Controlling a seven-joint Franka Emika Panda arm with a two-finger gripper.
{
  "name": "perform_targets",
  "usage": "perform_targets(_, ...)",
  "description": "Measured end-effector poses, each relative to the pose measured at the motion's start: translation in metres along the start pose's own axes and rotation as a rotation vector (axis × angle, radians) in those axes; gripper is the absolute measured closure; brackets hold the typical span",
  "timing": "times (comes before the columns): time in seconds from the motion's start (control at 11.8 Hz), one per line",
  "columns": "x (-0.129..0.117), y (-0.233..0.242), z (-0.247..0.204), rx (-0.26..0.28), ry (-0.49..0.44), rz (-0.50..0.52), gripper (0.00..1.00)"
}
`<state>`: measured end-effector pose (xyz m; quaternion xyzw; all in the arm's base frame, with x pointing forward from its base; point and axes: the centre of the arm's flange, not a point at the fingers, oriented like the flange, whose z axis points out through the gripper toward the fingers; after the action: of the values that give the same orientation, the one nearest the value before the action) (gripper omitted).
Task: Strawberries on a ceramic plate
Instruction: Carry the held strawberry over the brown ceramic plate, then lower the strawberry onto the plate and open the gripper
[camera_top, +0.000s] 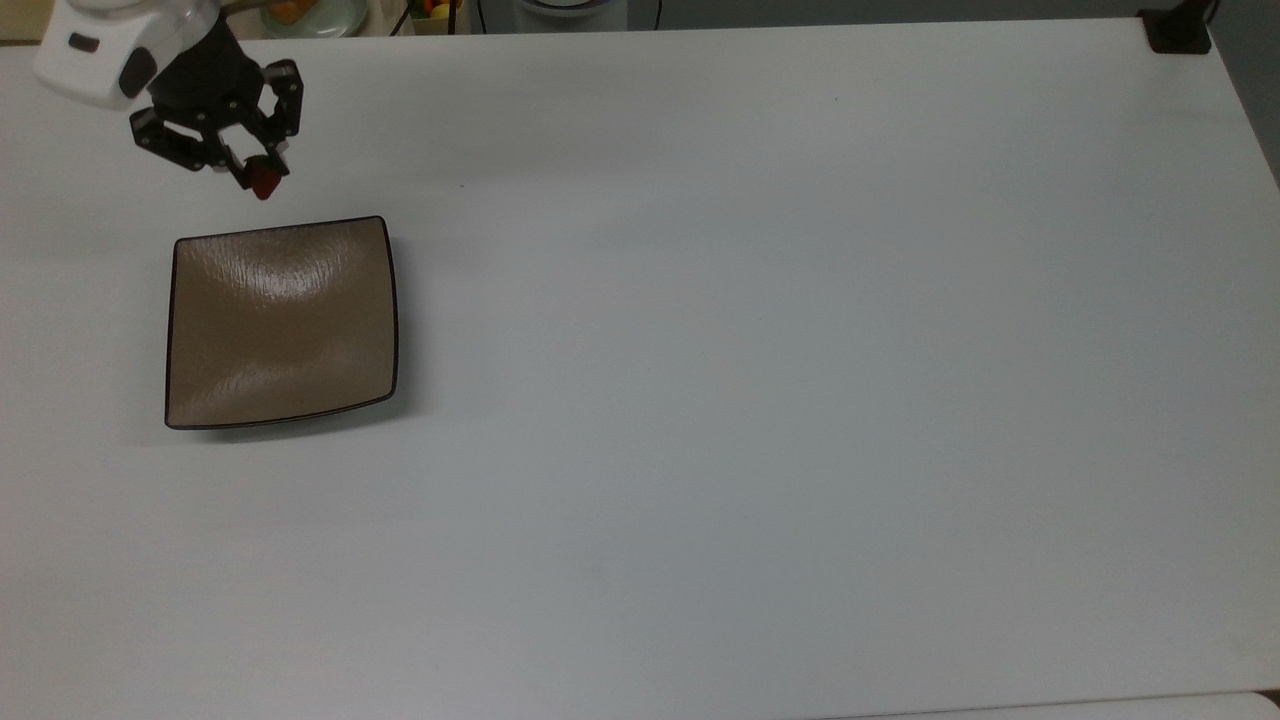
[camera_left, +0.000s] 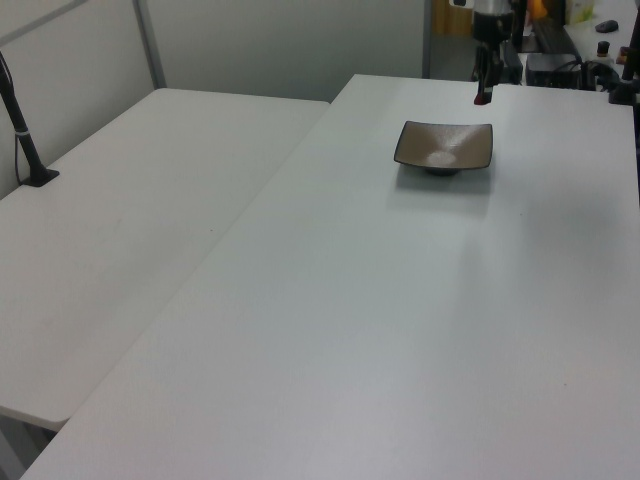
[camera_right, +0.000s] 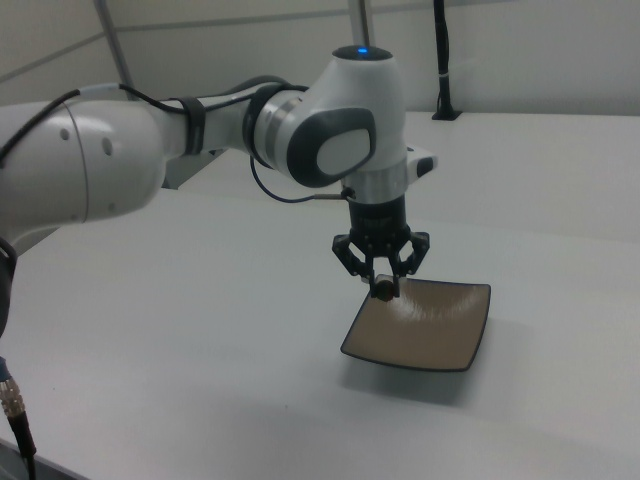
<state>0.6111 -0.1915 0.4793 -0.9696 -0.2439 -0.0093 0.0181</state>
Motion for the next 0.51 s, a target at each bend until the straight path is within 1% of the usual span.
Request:
perform_targets(0.25,0.007,0.014,0.031,-0.034,0.027,0.004,0.69)
perform_targets(0.51,0.014,0.02,0.061,-0.042,0.031,0.003,0.69)
